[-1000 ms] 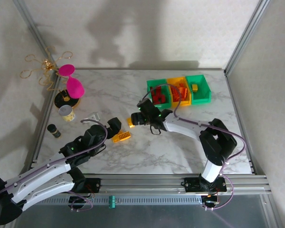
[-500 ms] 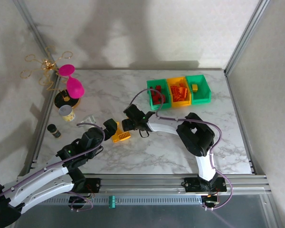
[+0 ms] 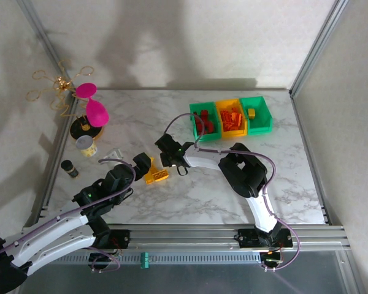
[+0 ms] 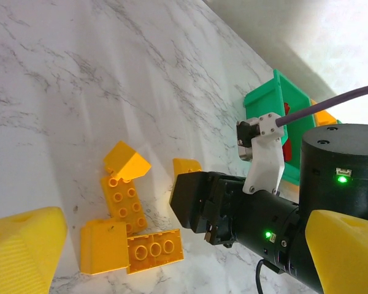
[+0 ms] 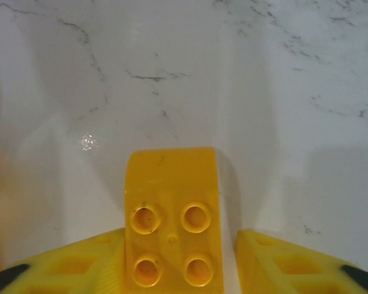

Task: Sort the legos into containers by color
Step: Pick up the lego from the center of the table, then place the lego in the container.

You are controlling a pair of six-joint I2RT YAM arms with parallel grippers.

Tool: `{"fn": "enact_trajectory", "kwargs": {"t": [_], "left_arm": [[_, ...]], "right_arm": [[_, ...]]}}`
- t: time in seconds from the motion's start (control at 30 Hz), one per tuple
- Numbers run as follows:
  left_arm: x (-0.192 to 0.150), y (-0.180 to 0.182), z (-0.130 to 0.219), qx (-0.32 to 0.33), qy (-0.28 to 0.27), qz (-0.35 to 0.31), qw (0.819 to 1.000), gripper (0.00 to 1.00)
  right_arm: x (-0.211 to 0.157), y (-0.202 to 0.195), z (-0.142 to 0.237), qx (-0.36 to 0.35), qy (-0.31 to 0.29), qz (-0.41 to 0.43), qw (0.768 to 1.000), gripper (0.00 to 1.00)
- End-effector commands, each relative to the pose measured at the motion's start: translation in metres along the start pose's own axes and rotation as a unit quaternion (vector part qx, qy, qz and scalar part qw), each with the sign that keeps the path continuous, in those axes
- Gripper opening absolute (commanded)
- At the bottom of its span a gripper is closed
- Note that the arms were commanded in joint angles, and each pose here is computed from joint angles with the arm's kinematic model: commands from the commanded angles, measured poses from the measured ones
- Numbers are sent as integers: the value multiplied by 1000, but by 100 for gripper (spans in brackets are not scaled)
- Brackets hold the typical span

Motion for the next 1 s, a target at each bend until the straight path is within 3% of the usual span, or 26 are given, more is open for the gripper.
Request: {"fn": "enact_trajectory", "kwargs": {"t": [0.0, 0.17, 0.5, 0.7, 0.97], "left_arm": [[2, 9, -2, 19, -12, 7, 1000, 100], [-1, 1, -5, 11, -1, 0, 1000, 100], [-10, -29, -12, -22, 37, -37, 998, 100], [-22, -55, -20, -53, 70, -56, 995, 100], [-44, -96, -34, -95, 108, -86, 986, 100]], "right_arm": [[5, 5, 7, 11, -5, -1, 1000, 41], [12, 3, 19, 20, -18, -11, 1000, 32], [32, -51, 75, 22, -64, -79, 995, 28], [40, -134, 112, -30, -101, -154, 982, 29], [40, -259, 140, -124, -135, -262, 948, 30]]}}
Point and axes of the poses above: each hand's point on the last joint's axis, 136 mm out from that joint toward the fingers, its own z axis back along the fingers, its own y axis along the line the jaws close on, x = y × z, the point moved 2 cm from there along z, back along the fingers, and after that the axes turned 7 degrees about z, right-handed, at the moved point
